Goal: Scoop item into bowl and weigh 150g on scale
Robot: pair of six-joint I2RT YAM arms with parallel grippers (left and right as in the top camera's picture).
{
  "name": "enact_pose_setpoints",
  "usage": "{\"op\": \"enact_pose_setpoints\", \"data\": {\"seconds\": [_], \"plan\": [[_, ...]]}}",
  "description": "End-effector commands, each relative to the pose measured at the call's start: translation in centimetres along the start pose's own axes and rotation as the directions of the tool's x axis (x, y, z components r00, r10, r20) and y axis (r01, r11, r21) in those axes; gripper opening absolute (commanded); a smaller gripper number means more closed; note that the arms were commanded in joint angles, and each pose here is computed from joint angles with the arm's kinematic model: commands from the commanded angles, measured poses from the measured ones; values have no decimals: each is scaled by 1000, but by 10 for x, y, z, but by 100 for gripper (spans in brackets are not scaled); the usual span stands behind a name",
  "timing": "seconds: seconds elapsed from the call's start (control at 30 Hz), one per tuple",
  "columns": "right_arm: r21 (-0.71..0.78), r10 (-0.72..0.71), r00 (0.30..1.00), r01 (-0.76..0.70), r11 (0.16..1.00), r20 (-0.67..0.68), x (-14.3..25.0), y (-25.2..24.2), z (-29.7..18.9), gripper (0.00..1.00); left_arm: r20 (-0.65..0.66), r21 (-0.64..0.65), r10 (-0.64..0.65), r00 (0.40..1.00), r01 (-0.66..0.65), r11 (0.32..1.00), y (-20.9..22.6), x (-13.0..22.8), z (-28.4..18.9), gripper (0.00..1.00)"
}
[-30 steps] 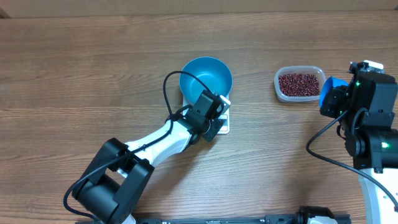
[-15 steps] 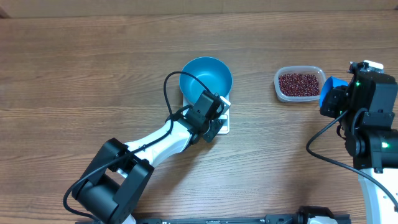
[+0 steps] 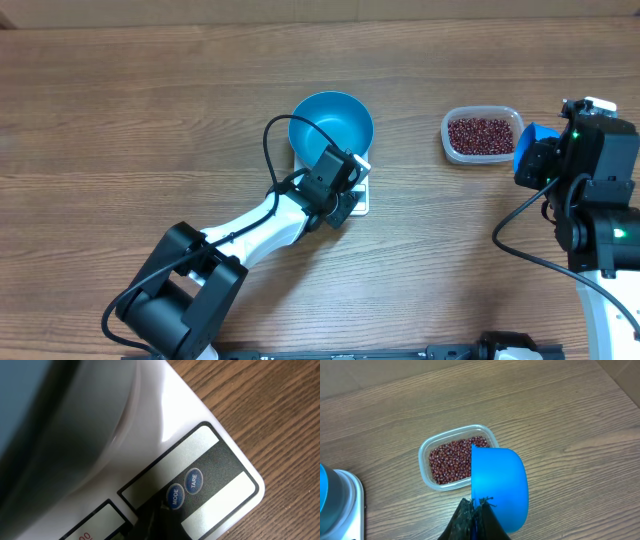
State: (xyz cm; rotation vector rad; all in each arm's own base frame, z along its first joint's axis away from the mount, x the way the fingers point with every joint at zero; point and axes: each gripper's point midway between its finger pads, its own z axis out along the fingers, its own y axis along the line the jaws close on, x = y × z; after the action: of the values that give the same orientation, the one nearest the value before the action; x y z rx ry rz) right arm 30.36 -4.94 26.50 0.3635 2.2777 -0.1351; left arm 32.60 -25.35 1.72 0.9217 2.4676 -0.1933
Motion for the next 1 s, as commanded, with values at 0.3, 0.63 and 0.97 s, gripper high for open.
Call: {"op": "enact_pose_setpoints", "data": {"seconds": [0.3, 0.63, 0.97], "plan": [[-23, 11, 999, -10, 1000, 34, -12, 3, -7, 4, -11, -39, -2, 1000, 2, 999, 7, -1, -14, 4], [-23, 10, 999, -10, 1000, 35, -13, 3, -7, 4, 54, -40, -4, 999, 6, 999, 8, -14, -79, 17], [-22, 10, 999, -9, 1000, 32, -13, 4, -5, 4, 73, -43, -8, 997, 11, 999, 9, -5, -131, 100]]}}
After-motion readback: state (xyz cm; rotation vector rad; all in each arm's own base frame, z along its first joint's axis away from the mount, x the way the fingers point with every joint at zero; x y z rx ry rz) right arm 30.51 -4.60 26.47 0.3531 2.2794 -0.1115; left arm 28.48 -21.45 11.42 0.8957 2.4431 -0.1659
